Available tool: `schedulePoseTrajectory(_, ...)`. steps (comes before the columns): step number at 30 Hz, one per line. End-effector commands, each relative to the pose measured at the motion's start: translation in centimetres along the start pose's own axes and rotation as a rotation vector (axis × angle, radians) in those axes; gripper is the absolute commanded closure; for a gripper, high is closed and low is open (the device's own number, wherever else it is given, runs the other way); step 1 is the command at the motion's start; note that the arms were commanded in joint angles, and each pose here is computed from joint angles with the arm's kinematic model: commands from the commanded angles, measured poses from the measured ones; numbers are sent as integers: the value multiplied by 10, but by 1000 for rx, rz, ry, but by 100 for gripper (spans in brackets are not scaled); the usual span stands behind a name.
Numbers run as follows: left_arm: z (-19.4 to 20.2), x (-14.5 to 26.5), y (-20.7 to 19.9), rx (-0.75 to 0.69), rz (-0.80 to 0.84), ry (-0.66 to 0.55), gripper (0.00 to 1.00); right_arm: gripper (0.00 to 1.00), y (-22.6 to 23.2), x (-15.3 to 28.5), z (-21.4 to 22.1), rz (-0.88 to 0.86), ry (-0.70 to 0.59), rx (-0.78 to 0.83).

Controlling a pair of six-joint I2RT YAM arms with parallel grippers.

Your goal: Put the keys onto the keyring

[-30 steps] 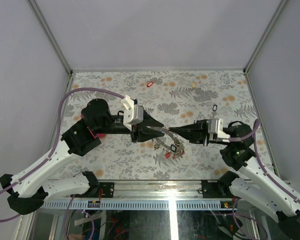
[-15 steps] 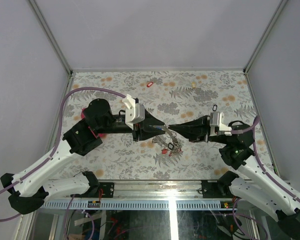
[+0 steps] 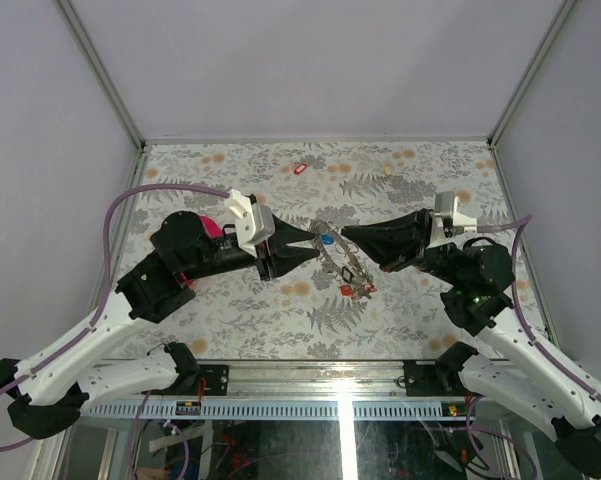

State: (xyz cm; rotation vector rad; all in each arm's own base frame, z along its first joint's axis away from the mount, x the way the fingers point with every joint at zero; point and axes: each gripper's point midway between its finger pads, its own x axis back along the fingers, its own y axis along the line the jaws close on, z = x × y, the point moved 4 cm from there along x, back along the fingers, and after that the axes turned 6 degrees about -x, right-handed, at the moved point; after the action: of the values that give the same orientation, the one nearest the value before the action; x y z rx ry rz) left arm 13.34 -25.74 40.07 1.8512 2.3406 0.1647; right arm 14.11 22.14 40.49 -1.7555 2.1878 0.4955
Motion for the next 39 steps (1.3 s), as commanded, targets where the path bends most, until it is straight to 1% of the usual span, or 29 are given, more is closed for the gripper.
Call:
schedulePoseTrajectory(1,-7,-4,10,10,-75,-62,67,100,9,-7,-43,-11,-214,-50)
schedulePoseTrajectory(7,-6,-10,12,7,-73,-83,66,100,16,-9,-50,-68,-286,-147)
schedulePoseTrajectory(12,-9,-12,12,3,-70,-106,66,100,17,-9,-48,-87,-291,-181)
schedulePoseTrajectory(30,-14,-28,11,-12,-4,-141,65,100,21,-14,-44,-144,-296,-212)
schedulePoseTrajectory(39,-19,-32,9,-20,27,-157,65,100,16,-18,-37,-128,-312,-204)
